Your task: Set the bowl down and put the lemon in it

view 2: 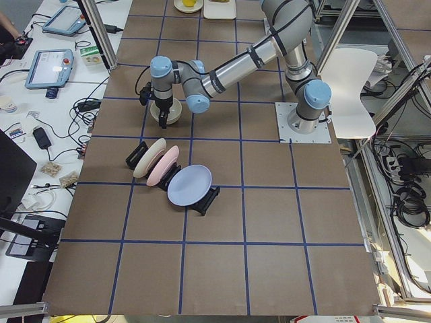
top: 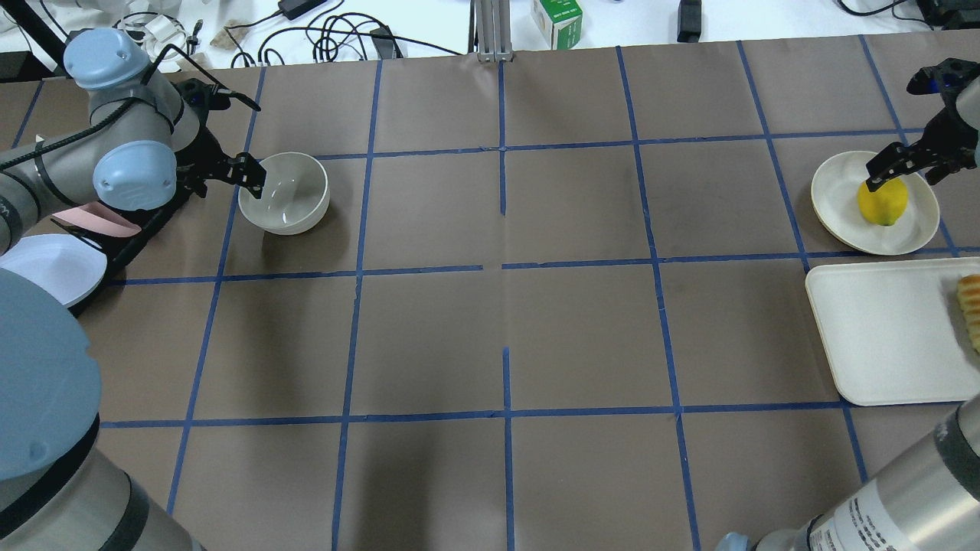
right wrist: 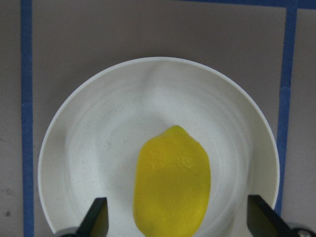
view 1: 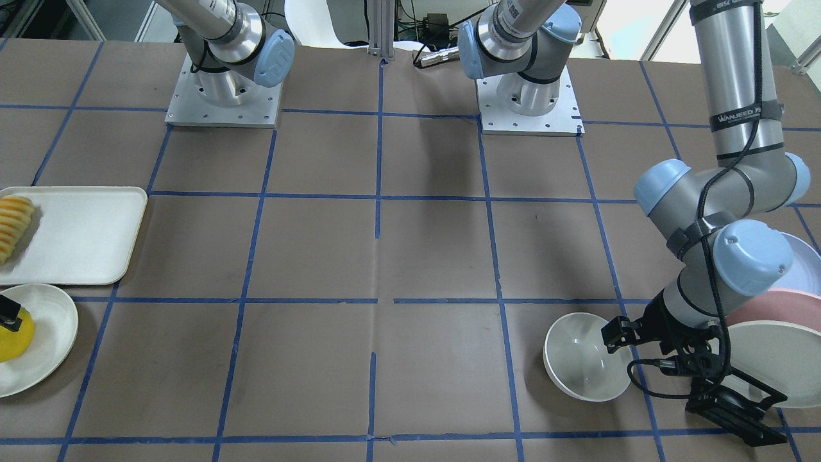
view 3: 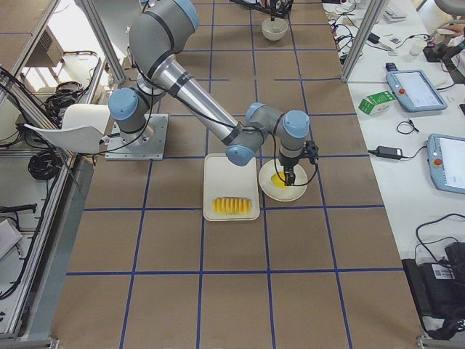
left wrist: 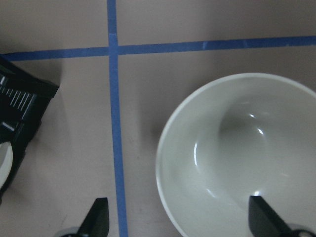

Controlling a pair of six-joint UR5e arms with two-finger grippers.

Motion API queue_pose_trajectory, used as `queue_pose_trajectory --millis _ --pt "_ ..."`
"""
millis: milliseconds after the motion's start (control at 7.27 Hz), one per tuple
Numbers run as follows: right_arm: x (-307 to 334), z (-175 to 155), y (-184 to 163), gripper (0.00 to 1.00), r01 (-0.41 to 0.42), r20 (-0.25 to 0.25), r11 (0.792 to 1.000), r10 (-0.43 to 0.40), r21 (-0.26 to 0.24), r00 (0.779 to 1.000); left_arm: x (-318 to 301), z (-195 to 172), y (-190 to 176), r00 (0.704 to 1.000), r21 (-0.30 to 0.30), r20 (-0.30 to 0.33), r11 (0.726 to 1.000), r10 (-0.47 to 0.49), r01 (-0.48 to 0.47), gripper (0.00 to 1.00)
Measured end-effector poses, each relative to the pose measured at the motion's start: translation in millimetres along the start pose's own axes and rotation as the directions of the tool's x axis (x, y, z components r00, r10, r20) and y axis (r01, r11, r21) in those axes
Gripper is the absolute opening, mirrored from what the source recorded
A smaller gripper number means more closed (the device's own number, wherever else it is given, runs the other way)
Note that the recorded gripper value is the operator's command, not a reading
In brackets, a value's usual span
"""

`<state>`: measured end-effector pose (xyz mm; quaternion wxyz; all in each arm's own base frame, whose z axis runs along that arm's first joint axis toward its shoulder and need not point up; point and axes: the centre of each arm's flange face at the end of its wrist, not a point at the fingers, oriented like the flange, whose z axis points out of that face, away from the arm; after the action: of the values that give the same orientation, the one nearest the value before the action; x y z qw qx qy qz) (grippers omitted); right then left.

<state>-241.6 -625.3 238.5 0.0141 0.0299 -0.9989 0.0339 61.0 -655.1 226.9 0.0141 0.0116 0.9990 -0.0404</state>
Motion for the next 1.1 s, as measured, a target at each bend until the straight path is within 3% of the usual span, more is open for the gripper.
queue_pose_trajectory --millis 138,275,412,688,825,1100 --pt "0 5 0 1.0 -0.004 0.004 1.0 0.004 -0.006 1.0 -1 10 2 0.999 -0.013 -0.015 0.999 -0.04 0.039 0.0" --pt "0 10 0 1.0 -0.006 0.008 1.0 0.006 -0.012 1.0 -2 14 3 0.998 -0.02 -0.021 0.998 -0.059 0.059 0.0" --pt "1 16 -1 0.9 -0.008 0.012 1.0 0.008 -0.018 1.0 -2 14 3 0.998 -0.022 -0.023 0.998 -0.062 0.062 0.0" --pt "1 24 0 0.11 -0.023 0.018 0.999 0.024 -0.029 1.0 0 4 4 0.998 -0.019 -0.018 0.998 -0.06 0.059 0.0" --pt "0 27 1 0.0 -0.043 0.021 0.998 0.044 -0.036 0.999 4 -7 6 0.998 -0.022 -0.018 0.998 -0.055 0.055 0.0" --pt "0 27 3 0.0 -0.067 0.012 0.996 0.068 -0.053 0.998 16 -38 12 0.998 -0.028 -0.032 0.998 -0.049 0.048 0.0"
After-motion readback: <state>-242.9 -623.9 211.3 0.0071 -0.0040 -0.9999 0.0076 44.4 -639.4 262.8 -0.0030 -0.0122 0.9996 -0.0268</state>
